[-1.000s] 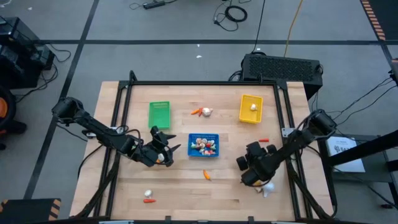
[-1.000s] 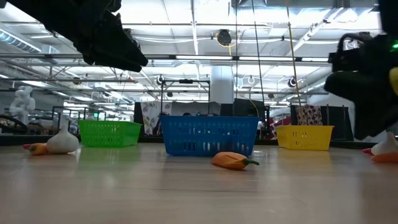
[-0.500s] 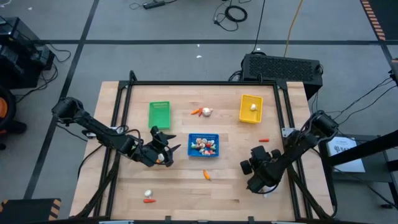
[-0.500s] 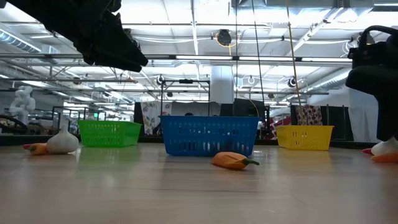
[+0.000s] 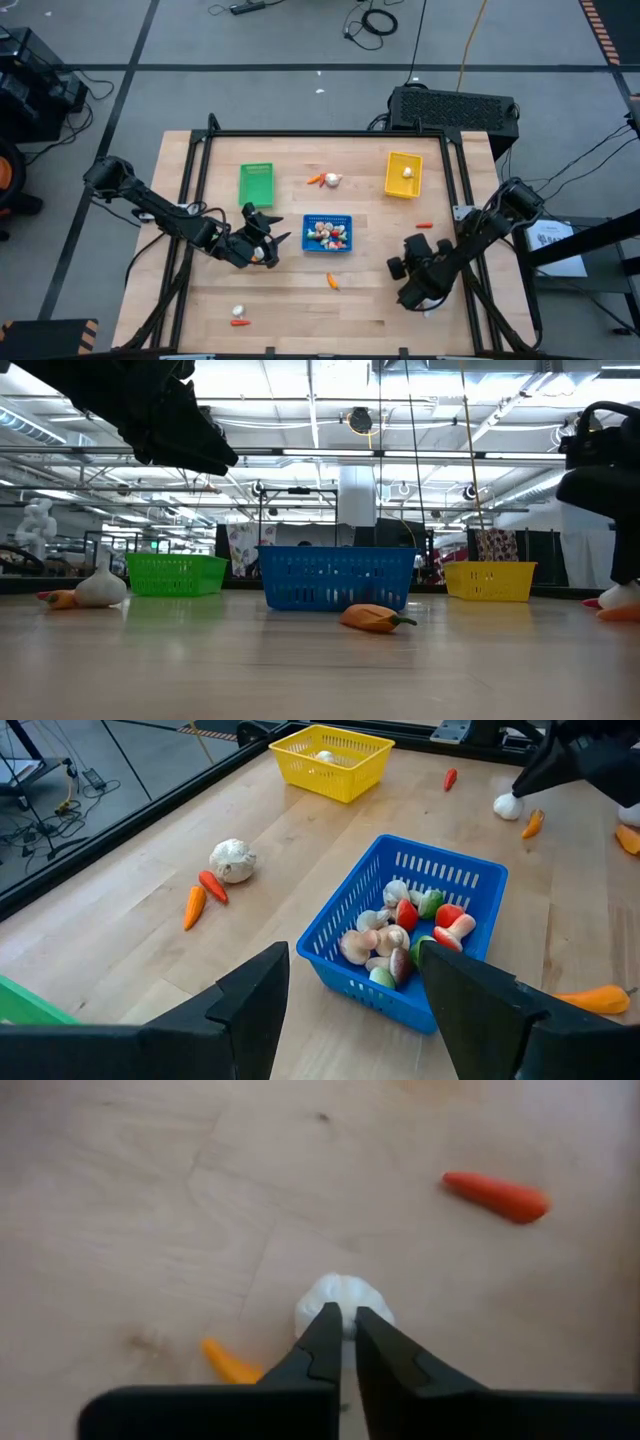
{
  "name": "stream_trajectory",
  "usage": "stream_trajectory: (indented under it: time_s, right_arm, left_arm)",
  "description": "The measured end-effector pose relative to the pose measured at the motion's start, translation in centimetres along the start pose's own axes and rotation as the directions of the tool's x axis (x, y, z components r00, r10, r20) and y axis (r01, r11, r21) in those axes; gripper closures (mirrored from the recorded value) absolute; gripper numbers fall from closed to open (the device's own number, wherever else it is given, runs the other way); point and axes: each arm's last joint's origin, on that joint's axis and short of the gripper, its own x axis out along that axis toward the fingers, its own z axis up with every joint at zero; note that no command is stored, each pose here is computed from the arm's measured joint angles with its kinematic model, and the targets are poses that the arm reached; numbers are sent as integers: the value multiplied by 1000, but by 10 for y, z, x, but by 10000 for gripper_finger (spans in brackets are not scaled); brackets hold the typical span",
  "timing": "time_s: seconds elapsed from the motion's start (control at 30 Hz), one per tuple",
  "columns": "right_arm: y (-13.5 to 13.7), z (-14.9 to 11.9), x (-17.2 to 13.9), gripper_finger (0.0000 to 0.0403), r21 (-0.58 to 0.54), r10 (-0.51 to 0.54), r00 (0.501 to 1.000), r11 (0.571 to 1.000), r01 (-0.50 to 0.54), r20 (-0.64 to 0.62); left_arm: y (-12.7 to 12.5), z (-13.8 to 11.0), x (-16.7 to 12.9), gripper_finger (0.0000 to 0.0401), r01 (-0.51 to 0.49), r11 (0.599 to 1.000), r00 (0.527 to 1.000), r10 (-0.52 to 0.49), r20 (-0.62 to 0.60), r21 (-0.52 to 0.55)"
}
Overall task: Sort produce into baskets
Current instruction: Put the white garlic into the yellow bin
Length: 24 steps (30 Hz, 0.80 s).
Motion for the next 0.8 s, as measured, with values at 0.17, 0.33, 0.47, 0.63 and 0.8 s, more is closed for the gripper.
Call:
stream_trajectory:
  time_s: [0.17,0.33,0.47,0.63,0.8]
  right_arm:
    - [-4,11,-8,397,-17,-86,996,996,87,34]
    - [-10,39,-23,400,-20,-117,991,993,118,63]
    - [-14,68,-27,402,-9,-58,993,998,60,106]
    - [-22,108,-24,402,-2,-70,986,997,71,151]
    - [-27,143,-10,403,-2,-120,981,993,122,152]
  left_arm:
    - [0,0,0,169,0,1000,1000,0,0,-2]
    - [0,0,0,169,-1,1000,1000,1,1,-4]
    - [1,2,2,169,4,1000,1000,-3,6,-21]
    - [3,3,5,169,25,999,1000,-25,-11,-31]
    - [3,3,6,169,29,999,999,-30,-15,-29]
